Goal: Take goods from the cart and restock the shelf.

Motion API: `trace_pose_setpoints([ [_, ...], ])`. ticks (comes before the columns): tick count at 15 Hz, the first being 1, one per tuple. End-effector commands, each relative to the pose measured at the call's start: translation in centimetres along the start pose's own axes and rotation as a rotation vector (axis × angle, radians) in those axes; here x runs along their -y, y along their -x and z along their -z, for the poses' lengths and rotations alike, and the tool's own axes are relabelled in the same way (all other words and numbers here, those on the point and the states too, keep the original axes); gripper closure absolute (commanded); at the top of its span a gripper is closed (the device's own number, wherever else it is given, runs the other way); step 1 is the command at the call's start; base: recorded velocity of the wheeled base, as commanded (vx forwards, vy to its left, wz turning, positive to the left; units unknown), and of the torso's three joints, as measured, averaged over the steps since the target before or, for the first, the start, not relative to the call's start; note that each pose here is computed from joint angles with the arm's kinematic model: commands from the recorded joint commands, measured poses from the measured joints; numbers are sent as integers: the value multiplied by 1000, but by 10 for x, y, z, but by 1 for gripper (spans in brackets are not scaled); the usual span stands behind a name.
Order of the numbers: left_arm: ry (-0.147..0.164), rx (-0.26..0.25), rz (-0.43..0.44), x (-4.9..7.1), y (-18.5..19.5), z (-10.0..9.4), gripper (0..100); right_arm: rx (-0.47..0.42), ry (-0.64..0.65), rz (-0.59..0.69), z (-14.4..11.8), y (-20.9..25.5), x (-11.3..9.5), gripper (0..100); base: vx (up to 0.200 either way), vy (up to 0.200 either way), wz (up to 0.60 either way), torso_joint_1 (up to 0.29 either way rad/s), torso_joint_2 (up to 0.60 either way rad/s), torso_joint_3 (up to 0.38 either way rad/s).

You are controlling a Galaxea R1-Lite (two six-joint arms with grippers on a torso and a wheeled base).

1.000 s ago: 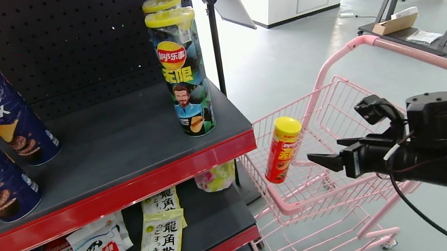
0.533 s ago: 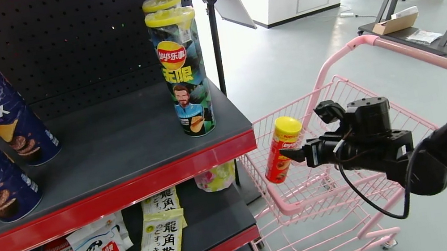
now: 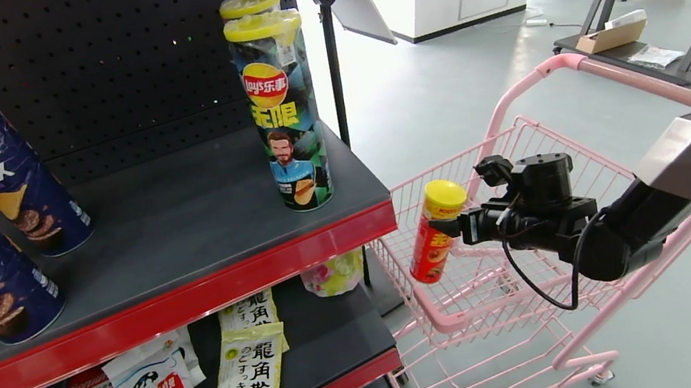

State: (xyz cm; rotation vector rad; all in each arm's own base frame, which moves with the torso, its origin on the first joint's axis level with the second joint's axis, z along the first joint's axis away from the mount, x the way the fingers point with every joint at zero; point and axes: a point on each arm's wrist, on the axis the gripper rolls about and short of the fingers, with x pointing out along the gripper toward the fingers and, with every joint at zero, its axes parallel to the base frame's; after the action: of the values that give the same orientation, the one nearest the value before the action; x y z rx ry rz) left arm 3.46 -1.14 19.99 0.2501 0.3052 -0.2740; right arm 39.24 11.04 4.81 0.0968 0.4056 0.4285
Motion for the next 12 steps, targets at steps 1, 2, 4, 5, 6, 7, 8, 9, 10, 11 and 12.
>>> trace_pose_setpoints([
  [1, -1, -3, 0, 0, -1, -2, 0, -5, -5, 4, 5, -11, 5, 0, 0, 0, 0, 0, 0, 0],
  [2, -1, -4, -1, 0, -1, -3, 0, 5, -5, -11, 4, -16, 6, 0, 0, 0, 0, 0, 0, 0],
  [4, -1, -4, -4, 0, -1, -3, 0, 18, -4, -19, 1, -21, 6, 0, 0, 0, 0, 0, 0, 0],
  [5, -1, -7, -7, 0, -2, -2, 0, 25, -2, -24, 0, -24, 5, 0, 0, 0, 0, 0, 0, 0],
  [6, -1, -11, -8, 0, -2, -2, 0, 26, 0, -30, 1, -28, 3, 0, 0, 0, 0, 0, 0, 0],
  [7, -2, -12, -8, 0, -2, -2, 0, 30, 2, -33, 1, -32, 2, 0, 0, 0, 0, 0, 0, 0],
  [8, -2, -14, -9, 0, -3, -2, 0, 33, 4, -40, 2, -36, 3, 0, 0, 0, 0, 0, 0, 0],
  [9, -2, -17, -9, 0, -3, -3, 0, 39, 3, -41, 1, -39, 4, 0, 0, 0, 0, 0, 0, 0],
  [10, -3, -18, -8, 0, -4, -3, 0, 43, 5, -41, 2, -43, 4, 0, 0, 0, 0, 0, 0, 0],
  [11, -4, -18, -8, 0, -4, -3, 0, 47, 5, -42, 2, -45, 5, 0, 0, 0, 0, 0, 0, 0],
  [12, -4, -20, -10, 0, -4, -2, 0, 52, 7, -41, 3, -51, 7, 0, 0, 0, 0, 0, 0, 0],
])
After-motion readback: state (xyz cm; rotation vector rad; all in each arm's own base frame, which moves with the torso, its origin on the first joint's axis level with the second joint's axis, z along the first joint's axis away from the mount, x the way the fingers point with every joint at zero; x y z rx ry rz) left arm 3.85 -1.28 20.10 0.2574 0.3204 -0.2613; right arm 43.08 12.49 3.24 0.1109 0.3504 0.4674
